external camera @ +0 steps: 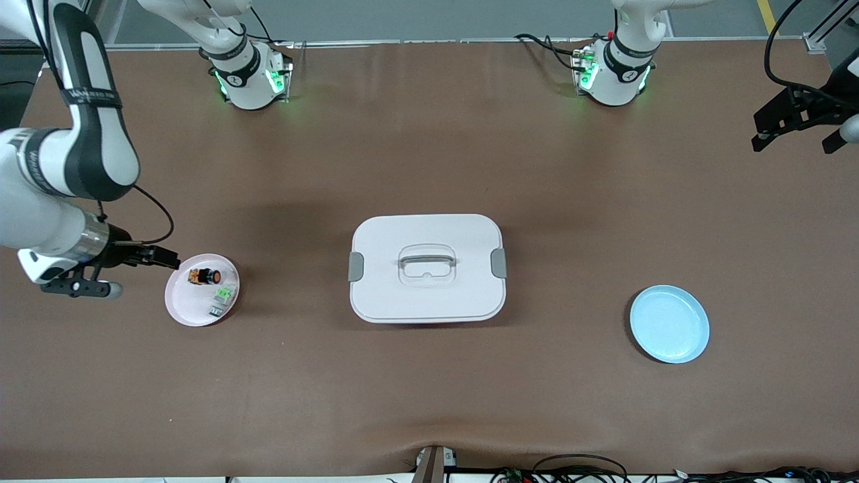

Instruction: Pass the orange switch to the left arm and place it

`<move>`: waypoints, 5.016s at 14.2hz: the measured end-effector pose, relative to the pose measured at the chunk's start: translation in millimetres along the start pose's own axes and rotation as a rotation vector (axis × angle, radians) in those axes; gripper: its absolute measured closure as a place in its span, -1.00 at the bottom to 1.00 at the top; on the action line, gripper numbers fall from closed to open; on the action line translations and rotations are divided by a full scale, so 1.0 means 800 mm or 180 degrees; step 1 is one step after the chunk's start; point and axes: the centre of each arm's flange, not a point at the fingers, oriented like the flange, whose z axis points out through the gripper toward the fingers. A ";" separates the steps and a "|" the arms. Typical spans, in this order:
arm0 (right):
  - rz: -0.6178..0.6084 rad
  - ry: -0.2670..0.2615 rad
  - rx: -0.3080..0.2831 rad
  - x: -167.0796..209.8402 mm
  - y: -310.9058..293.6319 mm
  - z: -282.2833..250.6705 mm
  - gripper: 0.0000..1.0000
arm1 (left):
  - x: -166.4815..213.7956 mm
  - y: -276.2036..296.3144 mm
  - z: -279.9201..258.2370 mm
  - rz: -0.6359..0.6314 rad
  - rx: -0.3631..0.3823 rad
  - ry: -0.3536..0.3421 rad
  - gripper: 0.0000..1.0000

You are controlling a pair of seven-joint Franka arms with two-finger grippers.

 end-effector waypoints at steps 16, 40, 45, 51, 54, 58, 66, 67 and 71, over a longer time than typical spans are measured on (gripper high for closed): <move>-0.0061 0.0112 -0.0064 -0.004 0.024 0.156 -1.00 | 0.009 0.003 0.022 0.0017 -0.0004 0.0003 -1.00; -0.0108 -0.0120 -0.0065 -0.020 0.023 0.215 -1.00 | 0.014 -0.009 0.043 -0.0037 -0.0004 -0.0034 -1.00; -0.0130 -0.0123 -0.0061 -0.020 0.021 0.216 -0.89 | 0.015 -0.011 0.045 -0.0048 -0.0003 -0.0018 -1.00; -0.0152 -0.0120 -0.0058 -0.020 0.023 0.215 -0.45 | 0.020 -0.005 0.058 -0.0016 -0.0003 0.0026 -1.00; -0.0147 -0.0118 -0.0057 -0.019 0.026 0.214 -0.45 | 0.022 -0.002 0.066 -0.0002 -0.0004 0.0025 -1.00; -0.0132 -0.0193 0.0000 -0.017 0.018 0.206 -0.45 | 0.021 -0.001 0.074 0.0002 -0.0005 -0.0015 -1.00; 0.0584 -0.0804 0.0687 -0.005 -0.030 0.092 -0.45 | 0.021 0.021 0.076 0.0101 -0.0006 -0.0028 -1.00; 0.0713 -0.0854 0.0680 -0.006 -0.046 0.078 -0.45 | 0.021 0.022 0.077 0.0107 -0.0006 -0.0030 -1.00; 0.1394 -0.1134 0.0729 -0.016 -0.161 -0.003 -0.45 | 0.022 0.025 0.079 0.0120 -0.0007 -0.0017 -1.00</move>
